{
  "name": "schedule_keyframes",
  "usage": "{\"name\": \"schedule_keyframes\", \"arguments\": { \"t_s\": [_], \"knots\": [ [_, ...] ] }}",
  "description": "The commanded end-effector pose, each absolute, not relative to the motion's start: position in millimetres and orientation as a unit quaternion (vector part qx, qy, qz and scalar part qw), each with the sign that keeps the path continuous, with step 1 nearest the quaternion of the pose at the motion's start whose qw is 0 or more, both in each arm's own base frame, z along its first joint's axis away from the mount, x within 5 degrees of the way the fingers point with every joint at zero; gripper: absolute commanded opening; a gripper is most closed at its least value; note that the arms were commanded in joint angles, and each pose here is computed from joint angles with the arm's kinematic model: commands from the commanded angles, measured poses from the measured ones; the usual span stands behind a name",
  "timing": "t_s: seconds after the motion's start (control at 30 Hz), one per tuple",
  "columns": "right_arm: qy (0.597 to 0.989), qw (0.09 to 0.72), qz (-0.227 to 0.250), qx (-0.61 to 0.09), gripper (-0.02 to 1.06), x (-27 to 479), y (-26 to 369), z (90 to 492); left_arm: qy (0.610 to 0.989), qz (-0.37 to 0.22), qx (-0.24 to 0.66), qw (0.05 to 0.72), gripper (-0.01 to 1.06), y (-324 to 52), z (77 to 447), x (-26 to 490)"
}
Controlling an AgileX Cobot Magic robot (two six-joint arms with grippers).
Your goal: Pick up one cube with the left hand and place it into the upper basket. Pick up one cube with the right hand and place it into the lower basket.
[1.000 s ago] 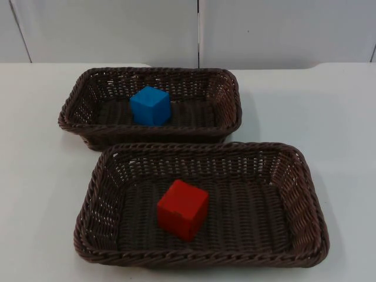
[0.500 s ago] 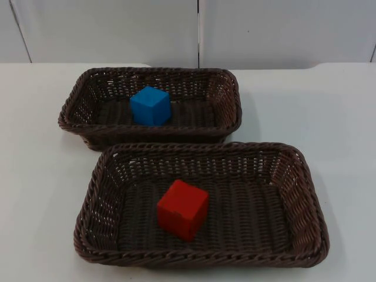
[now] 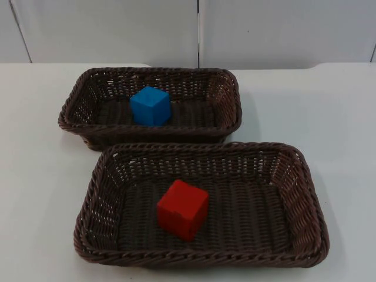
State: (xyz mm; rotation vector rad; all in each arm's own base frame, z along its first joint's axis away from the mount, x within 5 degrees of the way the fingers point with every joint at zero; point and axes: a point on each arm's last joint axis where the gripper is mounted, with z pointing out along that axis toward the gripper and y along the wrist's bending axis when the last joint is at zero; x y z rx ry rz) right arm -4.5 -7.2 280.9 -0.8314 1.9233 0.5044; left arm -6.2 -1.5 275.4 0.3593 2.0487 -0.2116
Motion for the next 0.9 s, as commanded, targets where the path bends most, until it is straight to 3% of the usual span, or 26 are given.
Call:
{"name": "schedule_keyframes", "arguments": {
  "t_s": [0.0,0.43,0.5,0.6,0.87],
  "knots": [
    [0.782,0.479,0.204,-0.344,0.78,-3.7,-6.7,280.0,0.846,-0.088,0.142,0.506,1.05,-1.2,275.0,-5.7],
    [0.781,0.475,0.213,-0.345,0.79,-5.0,-5.5,280.0,0.846,-0.088,0.142,0.506,1.05,-1.2,275.0,-5.7],
    [0.781,0.475,0.213,-0.345,0.86,-5.0,-5.5,280.0,0.846,-0.088,0.142,0.506,1.05,-1.2,275.0,-5.7],
    [0.781,0.475,0.213,-0.345,1.05,-5.0,-5.5,280.0,0.846,-0.089,0.142,0.506,1.05,-1.4,275.0,-5.8],
    [0.782,0.474,0.215,-0.342,1.05,-4.9,-5.5,280.1,0.846,-0.087,0.142,0.506,1.05,-1.1,275.0,-5.7]
  ]
}}
